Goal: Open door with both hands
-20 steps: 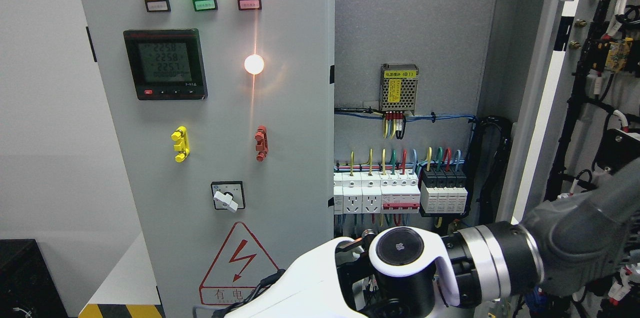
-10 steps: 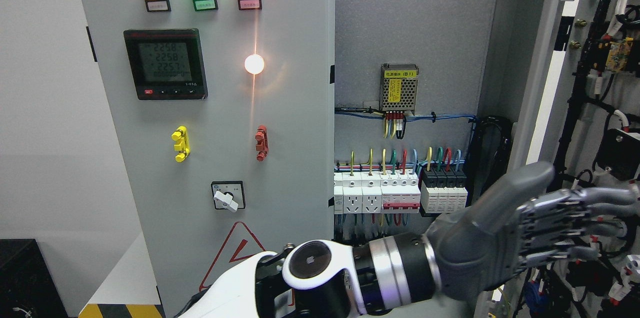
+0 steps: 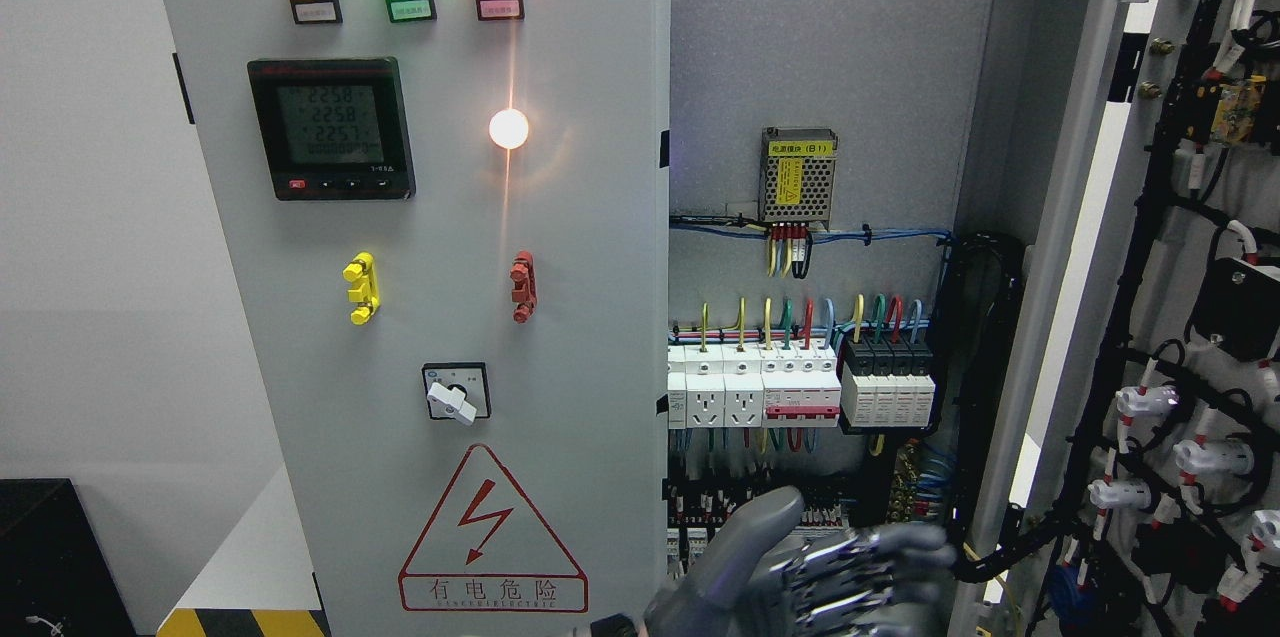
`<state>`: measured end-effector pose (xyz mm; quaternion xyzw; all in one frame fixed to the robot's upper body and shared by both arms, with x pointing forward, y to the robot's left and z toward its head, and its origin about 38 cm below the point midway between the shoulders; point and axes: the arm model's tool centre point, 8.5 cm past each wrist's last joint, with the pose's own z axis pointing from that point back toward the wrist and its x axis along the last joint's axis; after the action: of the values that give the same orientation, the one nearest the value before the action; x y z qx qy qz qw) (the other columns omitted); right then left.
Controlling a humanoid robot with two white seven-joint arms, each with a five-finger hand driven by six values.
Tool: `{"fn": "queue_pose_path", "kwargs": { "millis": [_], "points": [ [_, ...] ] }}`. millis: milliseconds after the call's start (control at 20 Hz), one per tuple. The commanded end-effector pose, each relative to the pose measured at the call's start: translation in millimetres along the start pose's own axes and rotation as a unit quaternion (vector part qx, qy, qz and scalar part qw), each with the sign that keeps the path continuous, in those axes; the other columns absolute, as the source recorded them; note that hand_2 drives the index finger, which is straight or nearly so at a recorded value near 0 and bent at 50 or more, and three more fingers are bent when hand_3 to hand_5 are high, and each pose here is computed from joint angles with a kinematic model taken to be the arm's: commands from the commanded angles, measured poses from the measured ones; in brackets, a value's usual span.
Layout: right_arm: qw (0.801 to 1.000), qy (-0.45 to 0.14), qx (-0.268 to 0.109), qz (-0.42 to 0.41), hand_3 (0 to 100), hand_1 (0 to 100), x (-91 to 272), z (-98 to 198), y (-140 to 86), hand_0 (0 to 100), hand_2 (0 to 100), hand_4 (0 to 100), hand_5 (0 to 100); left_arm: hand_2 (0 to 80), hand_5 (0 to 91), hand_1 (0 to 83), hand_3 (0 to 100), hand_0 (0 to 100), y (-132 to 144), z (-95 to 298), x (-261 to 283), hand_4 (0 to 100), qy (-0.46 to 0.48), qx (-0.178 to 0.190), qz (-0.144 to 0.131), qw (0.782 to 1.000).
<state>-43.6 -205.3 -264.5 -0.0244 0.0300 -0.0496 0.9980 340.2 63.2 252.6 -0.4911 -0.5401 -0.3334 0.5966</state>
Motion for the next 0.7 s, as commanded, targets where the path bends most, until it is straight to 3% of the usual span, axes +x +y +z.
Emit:
{"fn": "queue_pose_path", "kwargs": {
  "millis": [0, 301, 651],
  "points": [
    [1.0, 0.0, 0.0, -0.005, 0, 0, 0.1, 0.0, 0.1, 19, 0, 0, 0, 0.0, 0.0, 0.0, 0, 0, 11.4, 110.5, -101.1, 0, 0.129, 0.112, 0.046, 0.984],
    [1.0, 0.0, 0.0, -0.005, 0, 0, 0.1, 0.0, 0.1, 19, 0, 0, 0, 0.0, 0.0, 0.0, 0, 0, 22.3, 187.8, -224.2, 0, 0.226, 0.224, 0.066, 0.946],
    [1.0, 0.0, 0.0, -0.005, 0, 0, 0.1, 0.0, 0.1, 19, 0, 0, 0, 0.0, 0.0, 0.0, 0, 0, 20.9, 279.0, -329.7, 0, 0.299, 0.338, 0.12, 0.884]
  ]
}}
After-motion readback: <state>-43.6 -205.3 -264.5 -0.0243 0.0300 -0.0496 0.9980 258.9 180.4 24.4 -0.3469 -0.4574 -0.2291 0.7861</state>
